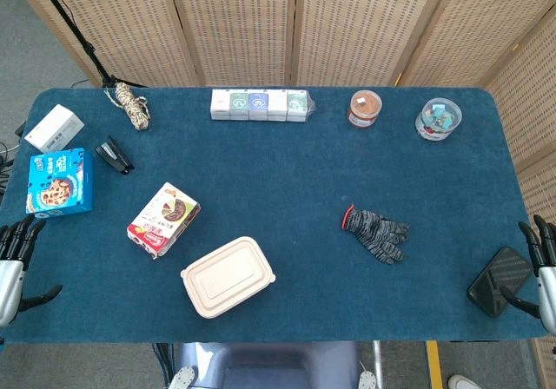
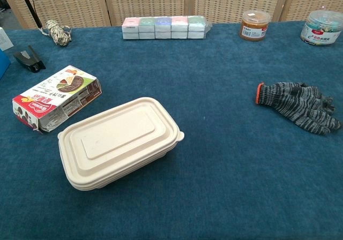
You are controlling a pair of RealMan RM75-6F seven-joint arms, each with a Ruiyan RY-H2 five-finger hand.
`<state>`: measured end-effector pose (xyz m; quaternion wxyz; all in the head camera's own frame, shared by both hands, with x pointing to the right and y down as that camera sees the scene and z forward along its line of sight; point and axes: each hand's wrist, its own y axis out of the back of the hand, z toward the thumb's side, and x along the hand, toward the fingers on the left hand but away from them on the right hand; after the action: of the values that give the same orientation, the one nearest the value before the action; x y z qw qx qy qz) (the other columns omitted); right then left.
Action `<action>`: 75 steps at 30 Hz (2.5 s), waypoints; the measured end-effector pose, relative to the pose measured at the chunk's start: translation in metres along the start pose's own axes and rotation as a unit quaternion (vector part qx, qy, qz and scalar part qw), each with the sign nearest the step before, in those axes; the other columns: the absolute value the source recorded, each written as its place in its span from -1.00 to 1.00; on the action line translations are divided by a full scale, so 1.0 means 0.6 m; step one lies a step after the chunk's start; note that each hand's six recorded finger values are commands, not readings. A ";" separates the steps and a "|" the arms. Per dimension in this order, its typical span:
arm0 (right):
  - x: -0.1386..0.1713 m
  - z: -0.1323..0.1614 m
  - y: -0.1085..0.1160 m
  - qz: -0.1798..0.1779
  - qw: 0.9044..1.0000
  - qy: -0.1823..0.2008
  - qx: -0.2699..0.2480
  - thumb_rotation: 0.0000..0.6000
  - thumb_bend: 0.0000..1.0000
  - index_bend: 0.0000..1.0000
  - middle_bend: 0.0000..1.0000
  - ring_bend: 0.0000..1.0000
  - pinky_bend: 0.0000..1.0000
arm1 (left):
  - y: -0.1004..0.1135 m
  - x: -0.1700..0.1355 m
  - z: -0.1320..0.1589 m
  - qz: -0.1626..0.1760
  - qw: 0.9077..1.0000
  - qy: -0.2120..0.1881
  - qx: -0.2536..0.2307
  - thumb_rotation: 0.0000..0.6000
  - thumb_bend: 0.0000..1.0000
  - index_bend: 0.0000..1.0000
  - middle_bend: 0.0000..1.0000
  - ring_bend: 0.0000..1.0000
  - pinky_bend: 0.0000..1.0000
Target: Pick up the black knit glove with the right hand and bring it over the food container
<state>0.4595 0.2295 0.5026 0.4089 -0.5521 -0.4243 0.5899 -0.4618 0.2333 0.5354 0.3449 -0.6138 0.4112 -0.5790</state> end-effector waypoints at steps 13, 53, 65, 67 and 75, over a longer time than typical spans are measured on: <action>0.001 0.008 -0.017 0.032 0.999 0.010 -0.029 1.00 -1.00 -1.00 -1.00 -1.00 -1.00 | 0.007 0.002 0.005 0.005 1.000 -0.011 -0.005 1.00 -1.00 -1.00 -1.00 -1.00 -1.00; -0.182 0.281 -0.274 0.174 0.970 0.101 -0.139 1.00 -1.00 -0.92 -0.93 -0.99 -0.82 | 0.012 0.013 -0.011 0.001 1.000 0.004 -0.021 1.00 -1.00 -1.00 -1.00 -1.00 -1.00; -0.217 0.294 -0.298 0.179 0.970 0.095 -0.138 1.00 -1.00 -0.39 -0.35 -0.42 -0.21 | 0.007 0.018 -0.012 -0.002 1.000 0.011 -0.019 1.00 -1.00 -1.00 -1.00 -1.00 -1.00; -0.222 0.295 -0.299 0.177 0.970 0.095 -0.136 1.00 -0.97 -0.30 -0.24 -0.31 -0.12 | 0.007 0.019 -0.012 -0.002 1.000 0.011 -0.019 1.00 -1.00 -1.00 -1.00 -1.00 -1.00; -0.230 0.296 -0.292 0.155 0.974 0.106 -0.130 1.00 -0.25 -0.01 0.07 0.00 0.14 | 0.004 0.020 -0.008 -0.005 1.000 0.006 -0.016 1.00 -1.00 -1.00 -1.00 -1.00 -1.00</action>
<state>0.2921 0.1431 0.7168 0.2799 -0.7190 -0.3611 0.5237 -0.4669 0.2218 0.5388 0.3297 -0.6177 0.4191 -0.5780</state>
